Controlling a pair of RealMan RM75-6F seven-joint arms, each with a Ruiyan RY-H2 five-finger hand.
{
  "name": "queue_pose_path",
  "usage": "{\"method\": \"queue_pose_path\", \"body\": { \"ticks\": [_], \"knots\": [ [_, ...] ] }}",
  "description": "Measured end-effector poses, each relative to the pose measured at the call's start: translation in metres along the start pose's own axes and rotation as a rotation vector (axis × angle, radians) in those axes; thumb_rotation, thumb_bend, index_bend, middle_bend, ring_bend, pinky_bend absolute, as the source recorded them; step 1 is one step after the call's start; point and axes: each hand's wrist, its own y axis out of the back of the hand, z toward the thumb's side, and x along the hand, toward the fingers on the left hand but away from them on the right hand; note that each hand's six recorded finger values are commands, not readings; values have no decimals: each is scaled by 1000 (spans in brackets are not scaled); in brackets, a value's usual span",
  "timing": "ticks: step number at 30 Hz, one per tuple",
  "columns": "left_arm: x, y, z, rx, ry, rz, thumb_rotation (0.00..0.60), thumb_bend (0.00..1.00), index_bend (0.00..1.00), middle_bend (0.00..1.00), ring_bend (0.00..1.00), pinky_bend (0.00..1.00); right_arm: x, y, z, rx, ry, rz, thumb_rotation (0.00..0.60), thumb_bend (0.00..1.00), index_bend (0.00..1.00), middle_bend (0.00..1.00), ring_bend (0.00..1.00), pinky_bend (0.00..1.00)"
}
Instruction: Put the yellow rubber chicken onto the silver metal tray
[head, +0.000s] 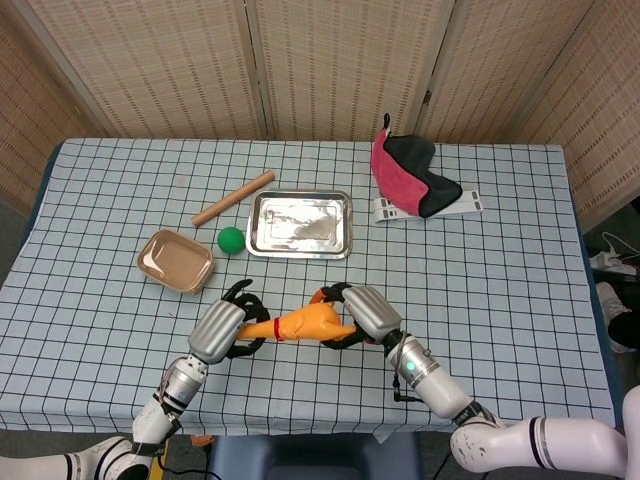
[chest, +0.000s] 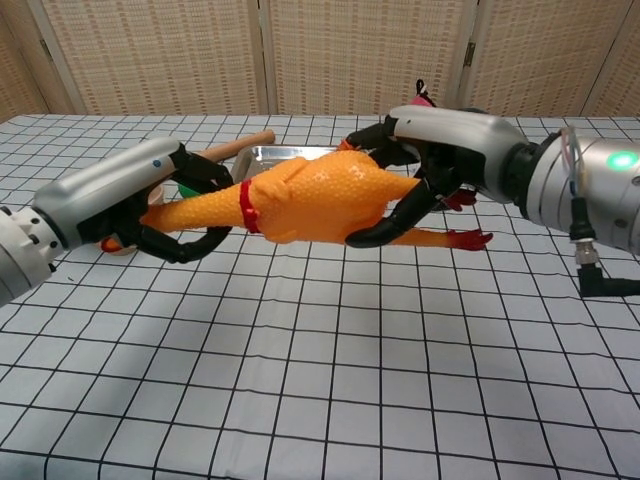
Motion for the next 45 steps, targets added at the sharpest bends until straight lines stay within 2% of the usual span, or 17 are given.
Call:
{"method": "queue_pose_path", "body": {
  "ticks": [11,13,14,15,16,17,19,20,21,22,24,26,39,41,42,43,45],
  "knots": [
    [1,-1,-1,12,5,-2,600,739,834,579,324,95,12,-1,5,73,43,66,600,321,1000,806,903,1000],
    [1,-1,-1,14,5,-2,600,738,834,579,324,95,12,-1,6,61,47,57,600,320,985,807,877,1000],
    [1,-1,-1,15,6,-2,600,738,834,578,324,95,13,0,7,47,48,47,600,319,944,791,839,999],
    [1,-1,-1,16,6,-2,600,738,834,578,324,95,13,1,7,37,48,41,600,313,823,727,744,953],
    [1,0,-1,16,7,-1,600,737,834,578,324,95,14,2,7,32,48,40,600,294,611,595,586,845],
    [1,0,-2,16,8,0,600,737,834,578,325,95,15,2,6,33,46,47,600,278,472,495,484,756],
    [1,1,-2,17,9,1,600,737,834,578,324,95,17,1,4,43,40,69,600,216,111,199,184,452],
    [1,1,-2,17,9,1,600,735,834,578,324,95,18,1,2,55,34,87,600,202,63,142,129,387],
    [1,2,-2,18,9,1,600,734,834,579,324,95,19,1,0,64,29,101,600,169,4,48,41,254],
    [1,2,-2,18,9,1,600,733,834,579,324,95,20,1,-1,74,23,115,600,144,0,7,5,163],
    [1,2,-2,17,9,1,600,732,834,578,324,95,22,3,-4,93,13,140,600,112,0,0,0,53],
    [1,3,-2,18,8,2,600,731,834,579,324,95,22,5,-3,96,14,144,600,85,0,0,0,3],
    [2,7,4,36,-13,19,600,724,837,583,329,95,21,0,8,-40,46,167,600,60,0,0,0,5],
    [2,7,4,38,-14,19,600,723,837,584,329,95,18,-2,11,-68,57,151,600,60,61,30,24,139],
    [2,7,4,39,-13,20,600,723,837,583,329,95,17,-3,12,-78,62,141,600,62,168,115,106,293],
    [2,7,4,39,-12,21,600,722,837,583,329,95,16,-3,14,-89,65,131,600,73,353,262,264,505],
    [1,8,2,39,-8,21,600,723,837,583,329,95,14,-2,15,-113,69,109,600,104,576,454,495,745]
  ]
}}
